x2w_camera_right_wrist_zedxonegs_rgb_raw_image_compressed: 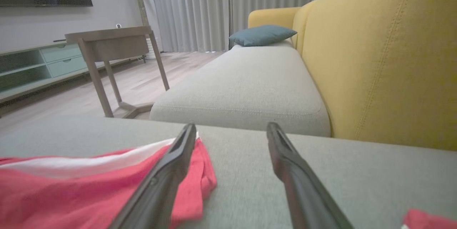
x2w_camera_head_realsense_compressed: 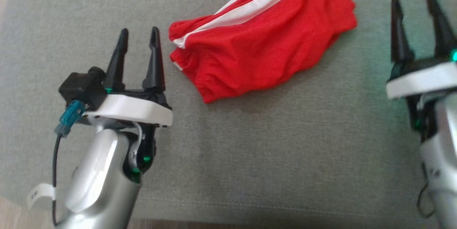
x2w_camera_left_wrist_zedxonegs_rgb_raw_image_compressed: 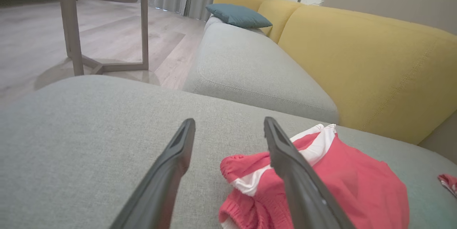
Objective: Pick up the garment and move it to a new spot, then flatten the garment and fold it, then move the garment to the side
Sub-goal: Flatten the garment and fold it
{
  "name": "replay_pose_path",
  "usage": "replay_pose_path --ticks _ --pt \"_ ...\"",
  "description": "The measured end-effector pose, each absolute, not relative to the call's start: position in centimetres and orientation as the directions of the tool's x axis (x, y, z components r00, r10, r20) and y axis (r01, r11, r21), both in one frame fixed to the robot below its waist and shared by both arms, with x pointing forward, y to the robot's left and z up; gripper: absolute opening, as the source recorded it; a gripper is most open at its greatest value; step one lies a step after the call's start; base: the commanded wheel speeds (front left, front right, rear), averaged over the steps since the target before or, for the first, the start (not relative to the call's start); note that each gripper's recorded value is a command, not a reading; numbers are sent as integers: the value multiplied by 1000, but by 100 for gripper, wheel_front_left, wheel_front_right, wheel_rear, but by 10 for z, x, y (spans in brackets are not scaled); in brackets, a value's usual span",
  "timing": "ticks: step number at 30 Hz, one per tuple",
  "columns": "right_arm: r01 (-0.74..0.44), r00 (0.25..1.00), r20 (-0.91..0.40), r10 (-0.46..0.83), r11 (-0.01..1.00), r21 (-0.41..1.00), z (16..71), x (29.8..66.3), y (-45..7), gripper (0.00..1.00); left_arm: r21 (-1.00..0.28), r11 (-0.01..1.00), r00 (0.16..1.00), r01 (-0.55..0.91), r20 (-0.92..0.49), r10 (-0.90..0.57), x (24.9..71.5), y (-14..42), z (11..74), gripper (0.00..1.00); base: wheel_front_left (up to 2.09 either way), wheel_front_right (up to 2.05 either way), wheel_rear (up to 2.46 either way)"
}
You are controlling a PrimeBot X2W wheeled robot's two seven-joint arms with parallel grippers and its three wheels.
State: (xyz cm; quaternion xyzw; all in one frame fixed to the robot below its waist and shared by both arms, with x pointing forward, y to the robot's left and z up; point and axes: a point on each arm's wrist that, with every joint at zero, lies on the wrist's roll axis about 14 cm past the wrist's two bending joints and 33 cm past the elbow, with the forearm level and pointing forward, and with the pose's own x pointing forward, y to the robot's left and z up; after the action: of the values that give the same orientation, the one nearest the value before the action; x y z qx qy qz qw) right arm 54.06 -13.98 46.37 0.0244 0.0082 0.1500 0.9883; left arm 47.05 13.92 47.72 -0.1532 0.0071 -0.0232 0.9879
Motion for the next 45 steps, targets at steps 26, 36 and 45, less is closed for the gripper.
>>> replay_pose_path --ticks 26,36,45 --pt "-125 989 -68 131 988 91 484 436 -168 100 -105 981 986 160 -26 -164 437 115 469 100 0 0 0" --pt "-119 985 -118 129 989 93 470 443 -170 100 -110 983 987 148 -45 -153 440 120 461 100 0 0 0" --pt "-224 912 -330 244 970 99 416 497 -146 100 -121 981 988 153 -13 -156 467 118 462 100 0 0 0"
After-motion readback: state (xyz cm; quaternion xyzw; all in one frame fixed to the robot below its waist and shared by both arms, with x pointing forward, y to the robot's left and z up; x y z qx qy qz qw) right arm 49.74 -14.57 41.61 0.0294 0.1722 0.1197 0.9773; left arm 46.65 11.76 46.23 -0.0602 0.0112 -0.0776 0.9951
